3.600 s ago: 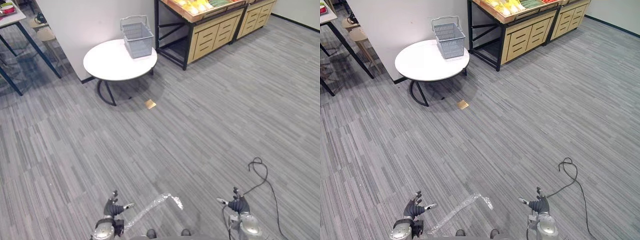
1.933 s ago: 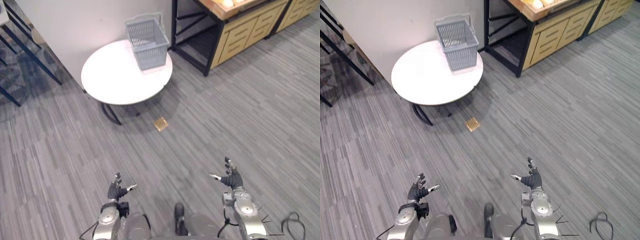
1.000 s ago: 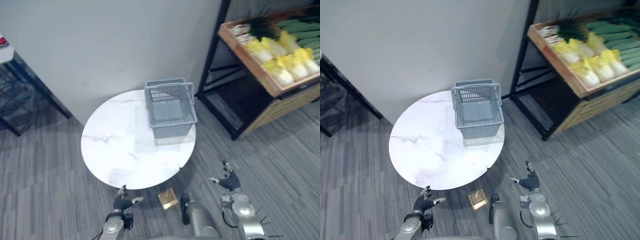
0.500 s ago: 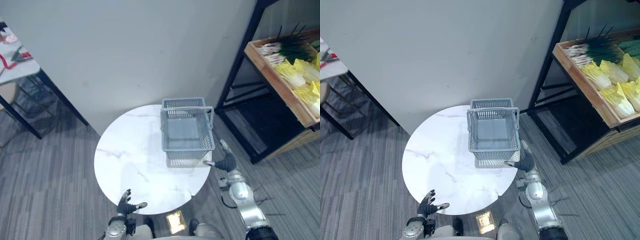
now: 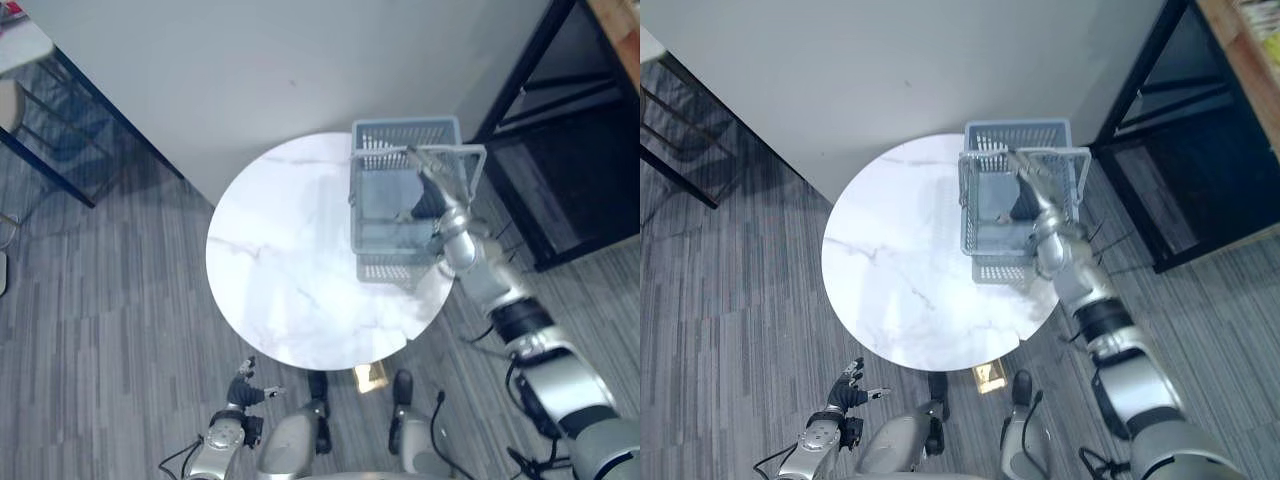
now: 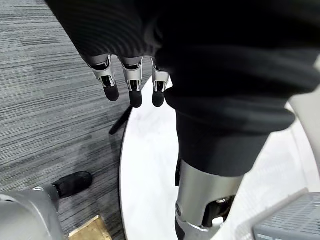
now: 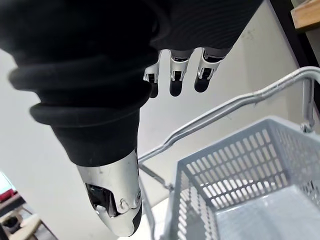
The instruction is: Pick vegetable in the basket
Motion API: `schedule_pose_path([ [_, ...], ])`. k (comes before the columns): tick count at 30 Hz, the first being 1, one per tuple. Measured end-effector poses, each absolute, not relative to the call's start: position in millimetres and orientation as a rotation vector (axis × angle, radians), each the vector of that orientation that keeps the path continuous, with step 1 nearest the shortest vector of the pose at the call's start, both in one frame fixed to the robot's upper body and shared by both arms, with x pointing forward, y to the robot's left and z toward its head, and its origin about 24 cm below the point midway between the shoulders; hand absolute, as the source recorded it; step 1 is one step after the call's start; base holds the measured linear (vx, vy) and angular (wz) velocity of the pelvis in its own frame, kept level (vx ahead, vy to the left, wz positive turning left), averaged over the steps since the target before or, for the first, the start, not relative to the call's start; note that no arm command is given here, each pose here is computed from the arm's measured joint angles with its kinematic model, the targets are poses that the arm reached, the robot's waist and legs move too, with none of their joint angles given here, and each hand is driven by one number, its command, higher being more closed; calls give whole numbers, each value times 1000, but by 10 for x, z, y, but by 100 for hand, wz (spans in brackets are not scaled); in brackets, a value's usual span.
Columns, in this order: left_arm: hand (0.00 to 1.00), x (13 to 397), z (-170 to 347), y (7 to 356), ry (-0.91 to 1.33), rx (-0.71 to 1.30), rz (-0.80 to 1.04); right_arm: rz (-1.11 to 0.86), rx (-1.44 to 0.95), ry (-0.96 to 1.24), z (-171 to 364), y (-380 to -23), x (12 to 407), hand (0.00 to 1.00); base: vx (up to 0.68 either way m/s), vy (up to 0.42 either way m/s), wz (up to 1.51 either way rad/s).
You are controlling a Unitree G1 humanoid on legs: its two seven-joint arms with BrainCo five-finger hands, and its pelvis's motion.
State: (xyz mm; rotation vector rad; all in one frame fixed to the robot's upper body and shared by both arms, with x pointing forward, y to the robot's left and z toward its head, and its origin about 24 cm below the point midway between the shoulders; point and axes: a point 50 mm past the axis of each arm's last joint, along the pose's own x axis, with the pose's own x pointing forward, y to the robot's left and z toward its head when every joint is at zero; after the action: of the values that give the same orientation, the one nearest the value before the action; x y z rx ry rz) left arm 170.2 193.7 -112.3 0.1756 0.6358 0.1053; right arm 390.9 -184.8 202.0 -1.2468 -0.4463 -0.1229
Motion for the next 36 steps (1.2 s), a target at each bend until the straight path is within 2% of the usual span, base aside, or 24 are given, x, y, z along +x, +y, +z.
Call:
schedule_pose_path([
  [7, 0, 1822, -1054, 1919, 588, 123, 125, -332, -1359, -420, 2648, -2232, 4027, 0, 9, 5, 18],
  [13, 0, 1962, -955, 1884, 526, 97, 124, -387, -1418, -308, 2691, -2496, 4046, 0, 5, -2, 15],
  [14, 0, 1963, -954, 1884, 525, 97, 123, -382, -1421, -296, 2672, -2506, 4049, 100, 21, 9, 17],
  [20, 0, 2040, -908, 1847, 501, 88, 110, -380, -1431, -225, 2664, -2654, 4029, 100, 16, -7, 14],
  [27, 0, 2035, -916, 1813, 504, 91, 94, -365, -1352, -243, 2577, -2634, 4015, 100, 13, -18, 5],
  [32, 0, 2026, -929, 1810, 515, 94, 93, -363, -1233, -278, 2460, -2649, 3936, 100, 22, -4, -4],
  [36, 0, 1985, -970, 1818, 545, 97, 96, -352, -1036, -273, 2172, -2687, 3815, 100, 13, -2, -2],
])
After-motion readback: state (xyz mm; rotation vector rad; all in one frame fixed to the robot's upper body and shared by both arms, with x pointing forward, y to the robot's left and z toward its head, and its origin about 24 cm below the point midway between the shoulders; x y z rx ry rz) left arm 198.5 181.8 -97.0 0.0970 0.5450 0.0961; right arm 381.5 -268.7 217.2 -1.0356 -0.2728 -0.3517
